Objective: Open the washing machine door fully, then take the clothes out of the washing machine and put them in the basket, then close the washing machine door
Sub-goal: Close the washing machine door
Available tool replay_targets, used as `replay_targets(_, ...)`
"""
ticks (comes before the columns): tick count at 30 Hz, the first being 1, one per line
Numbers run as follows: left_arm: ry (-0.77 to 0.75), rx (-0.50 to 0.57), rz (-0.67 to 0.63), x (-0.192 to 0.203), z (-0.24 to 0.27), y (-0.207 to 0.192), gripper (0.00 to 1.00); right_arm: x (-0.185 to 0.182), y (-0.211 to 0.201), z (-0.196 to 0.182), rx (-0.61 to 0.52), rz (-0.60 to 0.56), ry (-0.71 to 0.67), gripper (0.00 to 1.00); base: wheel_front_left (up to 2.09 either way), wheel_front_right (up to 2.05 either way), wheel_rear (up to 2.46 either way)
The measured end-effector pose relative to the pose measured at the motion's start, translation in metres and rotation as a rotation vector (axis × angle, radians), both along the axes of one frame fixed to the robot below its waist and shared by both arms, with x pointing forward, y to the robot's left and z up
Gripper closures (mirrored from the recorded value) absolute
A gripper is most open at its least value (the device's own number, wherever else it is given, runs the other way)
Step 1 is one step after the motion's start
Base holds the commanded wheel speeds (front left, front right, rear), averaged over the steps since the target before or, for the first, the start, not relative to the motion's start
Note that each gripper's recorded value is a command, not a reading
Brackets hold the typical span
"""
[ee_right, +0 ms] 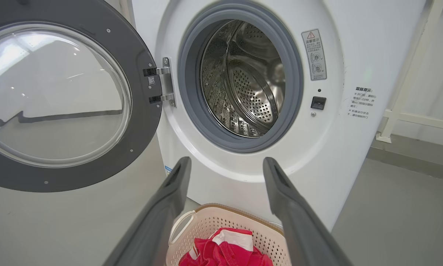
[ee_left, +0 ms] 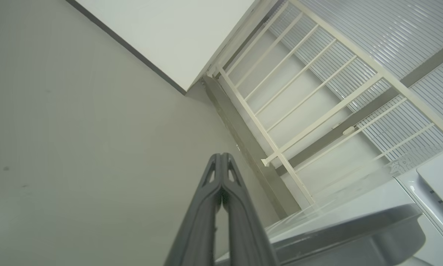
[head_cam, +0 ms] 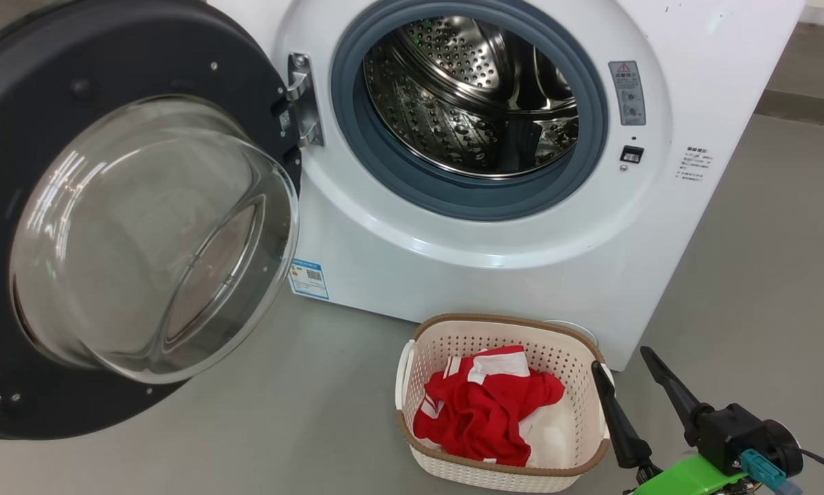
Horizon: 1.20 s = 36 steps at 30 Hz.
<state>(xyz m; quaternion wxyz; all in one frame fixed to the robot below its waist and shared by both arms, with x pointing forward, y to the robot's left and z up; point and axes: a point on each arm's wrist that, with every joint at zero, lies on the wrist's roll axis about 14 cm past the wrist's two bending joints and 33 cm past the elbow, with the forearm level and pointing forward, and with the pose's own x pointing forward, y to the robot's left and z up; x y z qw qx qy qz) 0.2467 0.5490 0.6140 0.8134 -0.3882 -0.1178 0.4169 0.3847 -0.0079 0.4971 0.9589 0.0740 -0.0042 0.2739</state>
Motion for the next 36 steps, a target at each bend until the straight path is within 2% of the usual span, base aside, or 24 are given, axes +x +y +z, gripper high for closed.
replay_targets(3,-0.033,-0.146,-0.095,0.011,-0.017,-0.011,1.00,0.000,-0.003,-0.002,-0.003,-0.005,0.004,0.00,0.00,0.00,0.00)
replay_targets(4,-0.033,-0.146,-0.095,0.011,-0.017,-0.011,1.00,0.000,-0.003,-0.002,-0.003,-0.005,0.004,0.00,0.00,0.00,0.00)
replay_targets(5,-0.054,-0.213,-0.156,0.018,-0.024,-0.019,1.00,0.000,-0.004,-0.002,-0.004,-0.008,0.004,0.00,0.00,0.00,0.00)
replay_targets(15,-0.155,-0.374,-0.340,0.038,-0.032,-0.045,1.00,-0.002,-0.003,-0.006,-0.013,0.001,0.012,0.00,0.00,0.00,0.00)
replay_targets(24,-0.208,-0.411,-0.460,0.040,-0.027,-0.059,1.00,-0.003,0.000,-0.009,-0.012,0.010,0.023,0.00,0.00,0.00,0.00)
replay_targets(30,-0.200,-0.414,-0.481,0.034,-0.041,-0.068,1.00,-0.004,0.005,-0.011,-0.001,0.021,0.037,0.00,0.00,0.00,0.00)
replay_targets(36,-0.290,-0.436,-0.523,0.036,-0.040,-0.085,1.00,-0.004,0.007,-0.011,0.014,0.024,0.046,0.00,0.00,0.00,0.00)
